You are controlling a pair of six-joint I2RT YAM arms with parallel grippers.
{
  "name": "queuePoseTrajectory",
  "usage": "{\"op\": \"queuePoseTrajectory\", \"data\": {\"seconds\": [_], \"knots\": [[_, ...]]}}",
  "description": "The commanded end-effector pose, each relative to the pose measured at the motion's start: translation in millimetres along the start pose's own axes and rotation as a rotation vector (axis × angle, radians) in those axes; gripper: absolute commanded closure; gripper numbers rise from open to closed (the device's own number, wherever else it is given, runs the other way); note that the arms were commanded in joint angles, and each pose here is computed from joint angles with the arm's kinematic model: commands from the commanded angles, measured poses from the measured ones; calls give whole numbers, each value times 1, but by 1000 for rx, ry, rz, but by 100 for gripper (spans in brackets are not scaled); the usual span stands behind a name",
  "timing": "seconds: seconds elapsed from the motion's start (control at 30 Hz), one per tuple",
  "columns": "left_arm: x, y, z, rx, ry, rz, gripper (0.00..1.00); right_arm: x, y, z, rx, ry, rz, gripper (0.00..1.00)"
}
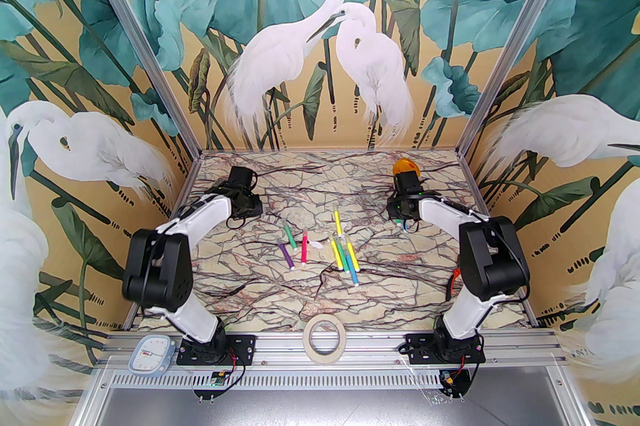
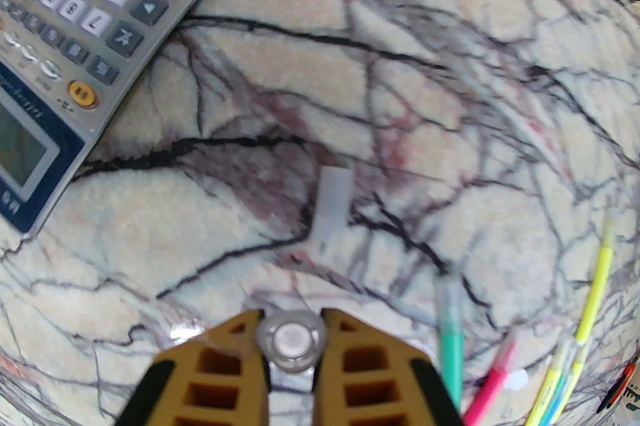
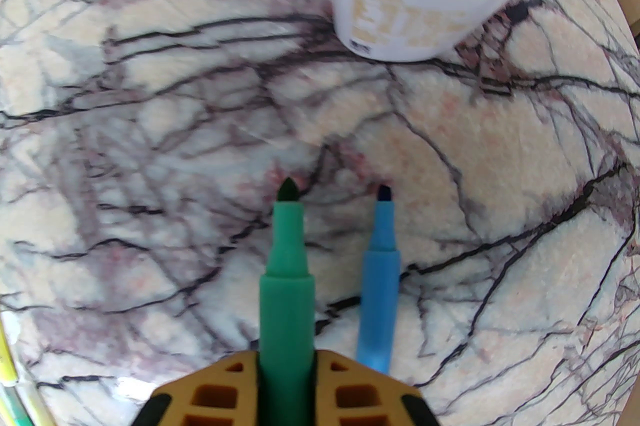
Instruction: Open the pen caps
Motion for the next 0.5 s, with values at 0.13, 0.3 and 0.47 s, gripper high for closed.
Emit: {"op": "queuePoseTrajectory", "data": {"seconds": [0.13, 0.3, 0.47], "knots": [[1, -24, 13, 39, -29, 40, 100, -5, -9, 2, 63, -10, -1, 100], [3, -36, 14, 82, -20, 38, 97, -5, -15, 2, 90, -7, 6, 99], [5, -45, 15, 112, -13, 30, 94, -4, -20, 2, 115, -5, 21, 97]]}}
Point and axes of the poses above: each hand's point on the last joint's axis, 136 mm out from that joint toward the fingers, its own y axis back along the fingers, its own x axis along the line the jaws close on, z = x × y, the point moved 7 cm from there along y, back along the fingers, and after that the axes turned 15 degrees about y, right-handed, at the moved point
